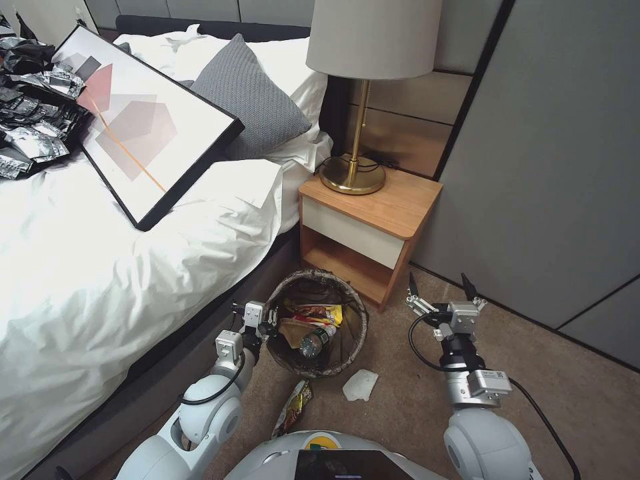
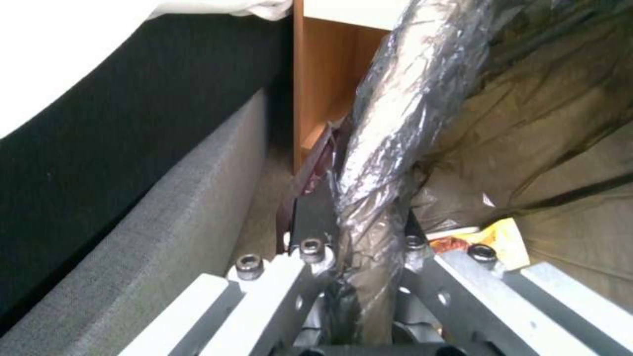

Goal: Pick up the trash bin, then pick up the garbage from the floor and place it into the trash bin.

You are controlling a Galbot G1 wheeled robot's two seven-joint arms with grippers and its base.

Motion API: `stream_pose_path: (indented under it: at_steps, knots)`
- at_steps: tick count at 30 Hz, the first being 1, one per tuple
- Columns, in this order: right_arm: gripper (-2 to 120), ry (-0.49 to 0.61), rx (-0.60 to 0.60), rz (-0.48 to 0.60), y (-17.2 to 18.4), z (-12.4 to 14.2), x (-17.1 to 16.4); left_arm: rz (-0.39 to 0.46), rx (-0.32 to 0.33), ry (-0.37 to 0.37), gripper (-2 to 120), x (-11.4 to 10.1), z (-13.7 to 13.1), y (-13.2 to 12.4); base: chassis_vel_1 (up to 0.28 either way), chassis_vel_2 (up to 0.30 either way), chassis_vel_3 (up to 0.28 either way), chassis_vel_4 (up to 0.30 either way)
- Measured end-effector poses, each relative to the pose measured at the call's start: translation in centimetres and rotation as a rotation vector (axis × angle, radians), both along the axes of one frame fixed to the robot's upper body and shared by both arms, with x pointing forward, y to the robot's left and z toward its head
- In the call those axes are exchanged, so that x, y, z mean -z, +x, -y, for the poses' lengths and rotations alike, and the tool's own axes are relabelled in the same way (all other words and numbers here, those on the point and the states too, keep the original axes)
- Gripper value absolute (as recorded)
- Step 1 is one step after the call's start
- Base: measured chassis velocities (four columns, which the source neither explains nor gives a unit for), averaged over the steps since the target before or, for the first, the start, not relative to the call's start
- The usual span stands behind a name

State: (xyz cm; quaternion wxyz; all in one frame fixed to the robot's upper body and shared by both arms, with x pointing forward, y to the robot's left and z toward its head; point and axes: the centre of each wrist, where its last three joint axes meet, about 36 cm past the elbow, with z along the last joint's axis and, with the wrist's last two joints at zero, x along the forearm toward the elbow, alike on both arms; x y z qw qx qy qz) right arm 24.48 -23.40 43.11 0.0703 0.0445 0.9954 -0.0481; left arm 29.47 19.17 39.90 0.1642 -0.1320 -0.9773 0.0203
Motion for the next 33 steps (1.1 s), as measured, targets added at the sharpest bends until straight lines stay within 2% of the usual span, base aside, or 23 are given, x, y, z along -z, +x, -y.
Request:
stream_pose_path:
  at_steps: [24,33]
  knots:
    - [100,0.0,-0.003,0.0,-0.09,-0.03,0.02,0.0,-0.001,-0.005,3,0.05,0.12,0.02,0.0,0.0,0.0,0.0]
    - [100,0.0,-0.005,0.003,0.01,-0.08,-0.03,0.0,-0.002,-0.006,3,0.07,0.14,0.04,0.052,-0.057,-0.054,0.063]
